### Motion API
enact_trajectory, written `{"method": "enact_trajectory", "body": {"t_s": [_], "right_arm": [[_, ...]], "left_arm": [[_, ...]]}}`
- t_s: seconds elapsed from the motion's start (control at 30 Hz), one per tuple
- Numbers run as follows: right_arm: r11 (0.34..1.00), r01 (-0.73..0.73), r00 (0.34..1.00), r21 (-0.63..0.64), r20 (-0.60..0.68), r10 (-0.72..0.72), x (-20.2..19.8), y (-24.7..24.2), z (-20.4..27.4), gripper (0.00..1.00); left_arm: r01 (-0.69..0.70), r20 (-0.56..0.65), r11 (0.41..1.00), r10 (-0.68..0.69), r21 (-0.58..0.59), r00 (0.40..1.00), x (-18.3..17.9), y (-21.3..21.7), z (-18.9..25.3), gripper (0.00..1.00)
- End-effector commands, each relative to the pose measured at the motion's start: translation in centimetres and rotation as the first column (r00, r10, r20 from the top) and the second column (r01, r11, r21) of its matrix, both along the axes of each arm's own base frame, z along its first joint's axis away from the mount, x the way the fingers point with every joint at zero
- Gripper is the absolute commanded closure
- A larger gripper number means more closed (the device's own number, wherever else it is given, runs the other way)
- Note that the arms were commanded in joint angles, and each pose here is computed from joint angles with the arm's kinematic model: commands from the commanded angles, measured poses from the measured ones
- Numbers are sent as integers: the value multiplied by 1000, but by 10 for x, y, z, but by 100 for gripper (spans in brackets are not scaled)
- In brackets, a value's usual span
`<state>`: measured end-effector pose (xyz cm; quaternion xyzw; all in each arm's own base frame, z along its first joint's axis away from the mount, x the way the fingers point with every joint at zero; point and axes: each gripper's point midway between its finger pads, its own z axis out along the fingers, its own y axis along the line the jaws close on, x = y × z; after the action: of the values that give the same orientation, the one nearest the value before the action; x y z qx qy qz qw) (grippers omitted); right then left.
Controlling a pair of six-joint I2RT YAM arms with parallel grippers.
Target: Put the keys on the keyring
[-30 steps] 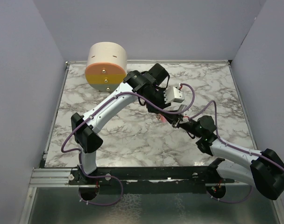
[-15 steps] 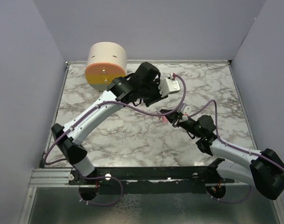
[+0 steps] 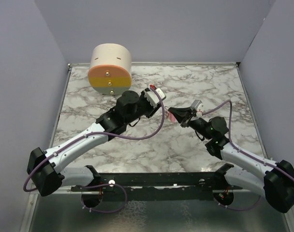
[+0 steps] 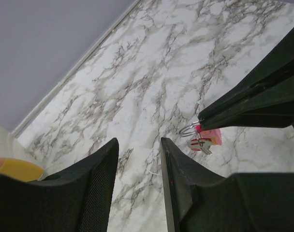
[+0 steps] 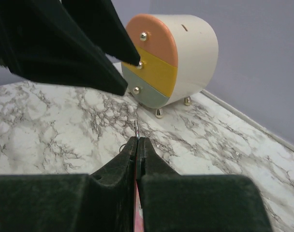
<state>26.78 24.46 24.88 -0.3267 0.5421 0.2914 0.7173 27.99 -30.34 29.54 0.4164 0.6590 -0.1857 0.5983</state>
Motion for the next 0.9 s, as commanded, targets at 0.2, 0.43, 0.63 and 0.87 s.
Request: {"method": "enact_trajectory", "body": {"t_s": [0.2, 0.43, 0.63, 0.87], "right_arm": [[997, -57, 998, 49, -6, 57, -8, 4, 33, 99], [998, -47, 999, 31, -6, 47, -7, 2, 35, 99], [999, -30, 1000, 32, -2, 30, -7, -1, 41, 99], [998, -46, 999, 45, 15, 45, -11, -2, 53, 99]], "left_arm": [[21, 167, 963, 25, -269, 986, 2, -5, 25, 55], [130, 238, 939, -53, -319, 970, -11, -2, 38, 53], [217, 263, 922, -134, -320, 956, -24, 0, 42, 46], [285, 249, 911, -214, -297, 945, -34, -4, 29, 41]]}}
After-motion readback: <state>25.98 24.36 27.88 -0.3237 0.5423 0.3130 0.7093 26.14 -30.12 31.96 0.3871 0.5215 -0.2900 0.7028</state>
